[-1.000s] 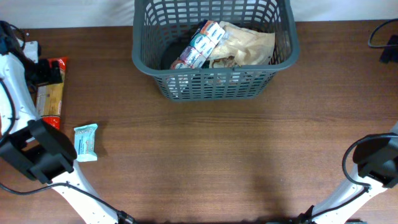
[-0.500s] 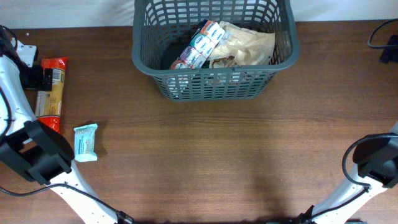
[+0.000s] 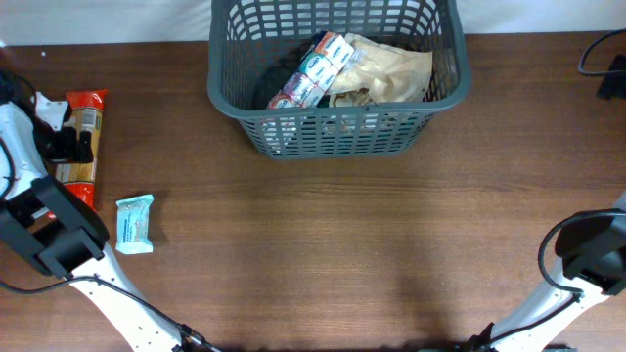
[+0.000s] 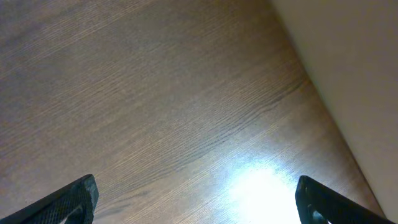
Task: Pack container
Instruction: 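Lower the left gripper and grasp the spaghetti package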
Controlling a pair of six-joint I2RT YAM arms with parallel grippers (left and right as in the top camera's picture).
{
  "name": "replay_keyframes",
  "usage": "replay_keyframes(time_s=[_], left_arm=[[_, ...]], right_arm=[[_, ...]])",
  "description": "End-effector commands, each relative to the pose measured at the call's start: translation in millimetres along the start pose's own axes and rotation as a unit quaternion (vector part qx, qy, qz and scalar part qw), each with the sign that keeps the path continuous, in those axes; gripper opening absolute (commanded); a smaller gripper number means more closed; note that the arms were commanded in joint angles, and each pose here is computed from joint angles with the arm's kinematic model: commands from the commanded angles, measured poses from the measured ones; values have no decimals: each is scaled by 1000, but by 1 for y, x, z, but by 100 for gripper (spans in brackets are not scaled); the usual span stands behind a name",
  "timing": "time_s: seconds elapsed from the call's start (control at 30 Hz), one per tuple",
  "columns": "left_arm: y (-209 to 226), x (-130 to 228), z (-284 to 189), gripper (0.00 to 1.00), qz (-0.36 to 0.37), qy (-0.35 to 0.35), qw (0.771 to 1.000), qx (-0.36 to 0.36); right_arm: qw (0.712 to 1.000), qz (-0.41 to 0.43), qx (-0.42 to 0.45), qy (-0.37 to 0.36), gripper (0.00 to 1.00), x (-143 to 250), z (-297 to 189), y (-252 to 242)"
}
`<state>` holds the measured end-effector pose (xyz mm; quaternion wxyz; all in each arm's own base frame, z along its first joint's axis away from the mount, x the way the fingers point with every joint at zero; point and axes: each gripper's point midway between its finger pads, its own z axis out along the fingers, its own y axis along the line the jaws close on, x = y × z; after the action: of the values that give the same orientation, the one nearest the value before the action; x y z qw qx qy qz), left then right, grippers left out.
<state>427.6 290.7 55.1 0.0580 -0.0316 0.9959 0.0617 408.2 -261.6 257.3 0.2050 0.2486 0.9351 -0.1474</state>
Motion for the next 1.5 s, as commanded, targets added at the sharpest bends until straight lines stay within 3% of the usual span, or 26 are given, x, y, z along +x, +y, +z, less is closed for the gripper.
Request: replay_keyframes(time_s=[0.0, 0.67, 1.47], left_arm=[[-11, -2, 16, 99, -15, -5, 999, 36], [-9, -6, 29, 99, -33, -11, 999, 40], [-12, 18, 56, 99, -45, 16, 997, 60]], right_arm=[[1000, 5, -1, -13, 99, -3, -12, -1], [1000, 5, -1, -14, 99, -3, -12, -1], [1000, 5, -1, -14, 99, -3, -12, -1]])
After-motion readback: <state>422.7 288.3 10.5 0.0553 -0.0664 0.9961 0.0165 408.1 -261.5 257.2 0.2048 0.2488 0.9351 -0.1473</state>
